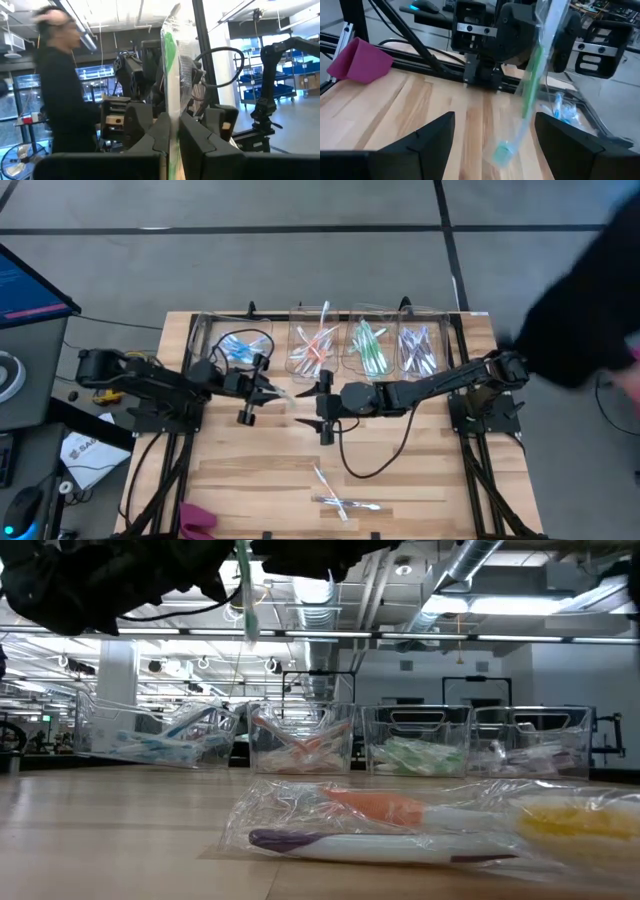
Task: Pick & Place Toothbrushes
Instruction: Put the green toothbrush into the middle right transparent bin
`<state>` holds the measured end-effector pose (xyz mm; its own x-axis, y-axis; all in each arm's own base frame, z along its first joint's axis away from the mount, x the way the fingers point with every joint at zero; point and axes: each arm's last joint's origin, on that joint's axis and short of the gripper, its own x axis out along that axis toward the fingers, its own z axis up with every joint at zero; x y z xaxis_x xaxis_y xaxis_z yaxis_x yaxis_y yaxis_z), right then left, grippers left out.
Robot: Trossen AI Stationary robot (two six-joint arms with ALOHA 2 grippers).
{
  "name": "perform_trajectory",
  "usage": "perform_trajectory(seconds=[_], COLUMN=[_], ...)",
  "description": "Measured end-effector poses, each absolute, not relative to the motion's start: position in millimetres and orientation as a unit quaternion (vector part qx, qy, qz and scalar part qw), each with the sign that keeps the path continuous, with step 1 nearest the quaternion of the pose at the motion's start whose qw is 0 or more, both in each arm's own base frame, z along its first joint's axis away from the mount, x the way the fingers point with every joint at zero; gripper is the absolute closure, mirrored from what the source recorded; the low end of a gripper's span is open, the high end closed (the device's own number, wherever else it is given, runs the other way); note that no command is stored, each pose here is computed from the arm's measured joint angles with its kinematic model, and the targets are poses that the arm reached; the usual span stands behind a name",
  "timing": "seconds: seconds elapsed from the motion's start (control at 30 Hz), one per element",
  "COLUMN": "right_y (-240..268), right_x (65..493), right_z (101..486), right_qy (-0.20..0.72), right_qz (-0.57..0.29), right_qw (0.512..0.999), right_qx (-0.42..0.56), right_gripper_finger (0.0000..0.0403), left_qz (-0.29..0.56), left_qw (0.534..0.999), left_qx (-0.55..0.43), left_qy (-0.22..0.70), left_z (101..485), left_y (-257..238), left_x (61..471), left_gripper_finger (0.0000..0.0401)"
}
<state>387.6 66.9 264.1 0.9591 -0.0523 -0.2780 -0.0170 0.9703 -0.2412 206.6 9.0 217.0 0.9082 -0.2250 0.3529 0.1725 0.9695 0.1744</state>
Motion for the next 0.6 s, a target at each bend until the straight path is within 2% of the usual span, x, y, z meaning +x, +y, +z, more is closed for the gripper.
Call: perform_trajectory(seconds=[0.37, 0.6], right_y=[66, 66], right_x=[388, 388], right_z=[264, 264], right_qy=[0.142, 0.143], right_qz=[-0.010, -0.009], right_qw=[0.982, 0.982], right_qx=[-0.120, -0.120], right_gripper_finger=[0.0133, 0.0134], left_qz=[-0.110, -0.115], left_qw=[0.976, 0.975], left_qx=[0.045, 0.046], left_qy=[-0.181, -0.182], left_z=[217, 218], left_y=[12, 12], left_x=[243, 248], left_gripper_finger=[0.0390, 0.0390])
